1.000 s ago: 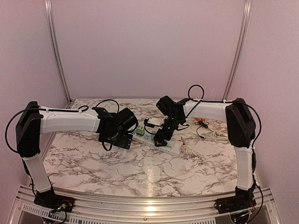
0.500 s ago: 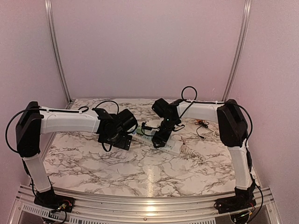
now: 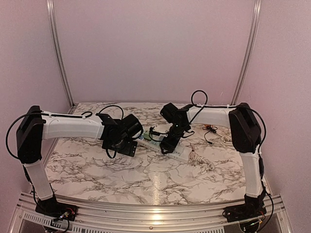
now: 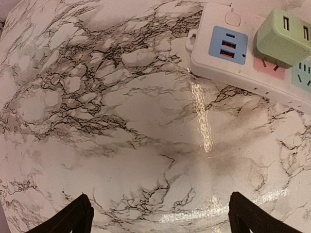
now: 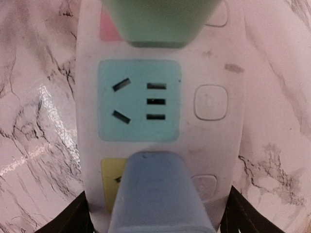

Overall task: Insert the plug
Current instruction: Move the socket to the corner of the board.

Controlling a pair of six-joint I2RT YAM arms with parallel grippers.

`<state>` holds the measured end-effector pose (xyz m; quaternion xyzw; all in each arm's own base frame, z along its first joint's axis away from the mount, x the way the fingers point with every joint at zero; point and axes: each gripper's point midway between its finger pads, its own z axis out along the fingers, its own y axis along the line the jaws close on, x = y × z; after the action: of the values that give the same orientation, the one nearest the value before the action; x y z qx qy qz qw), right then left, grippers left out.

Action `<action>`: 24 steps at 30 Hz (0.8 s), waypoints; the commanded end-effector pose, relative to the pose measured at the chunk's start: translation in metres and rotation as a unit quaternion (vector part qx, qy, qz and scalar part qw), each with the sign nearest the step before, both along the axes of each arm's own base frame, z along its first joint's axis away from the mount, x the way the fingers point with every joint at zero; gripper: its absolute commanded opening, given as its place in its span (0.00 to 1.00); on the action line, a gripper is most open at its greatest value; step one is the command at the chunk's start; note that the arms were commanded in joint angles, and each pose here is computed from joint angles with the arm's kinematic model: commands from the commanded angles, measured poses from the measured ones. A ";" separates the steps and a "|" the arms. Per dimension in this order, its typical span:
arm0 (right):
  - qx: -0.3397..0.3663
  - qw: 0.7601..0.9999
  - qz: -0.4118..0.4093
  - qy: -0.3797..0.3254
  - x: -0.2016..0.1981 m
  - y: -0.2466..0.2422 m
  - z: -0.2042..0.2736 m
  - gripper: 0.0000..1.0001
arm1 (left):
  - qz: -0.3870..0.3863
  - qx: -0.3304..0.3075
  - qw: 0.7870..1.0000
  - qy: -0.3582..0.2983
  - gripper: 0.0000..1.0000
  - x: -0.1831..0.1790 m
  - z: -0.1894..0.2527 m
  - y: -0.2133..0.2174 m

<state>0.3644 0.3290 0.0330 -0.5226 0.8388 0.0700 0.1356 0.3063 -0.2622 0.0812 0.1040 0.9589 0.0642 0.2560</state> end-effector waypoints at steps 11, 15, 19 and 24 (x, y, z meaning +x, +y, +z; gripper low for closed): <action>-0.075 0.989 -0.128 -0.009 -0.007 -0.118 0.006 0.60 | -0.012 -0.021 1.000 -0.008 0.99 -0.001 0.001 -0.002; -0.092 0.983 -0.157 -0.015 0.001 -0.144 0.003 0.60 | -0.015 -0.023 1.000 -0.007 0.99 -0.001 0.001 -0.003; -0.101 0.978 -0.183 -0.013 0.011 -0.168 -0.004 0.60 | -0.017 -0.025 1.000 -0.009 0.99 -0.002 0.003 -0.001; -0.113 0.975 -0.191 -0.013 0.025 -0.187 -0.011 0.62 | -0.017 -0.024 1.000 -0.006 0.99 -0.005 0.002 0.001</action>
<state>0.3752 0.1722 0.0332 -0.3758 0.9200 -0.0123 0.1105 0.3022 -0.2636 0.0744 0.1153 0.9582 0.0473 0.2577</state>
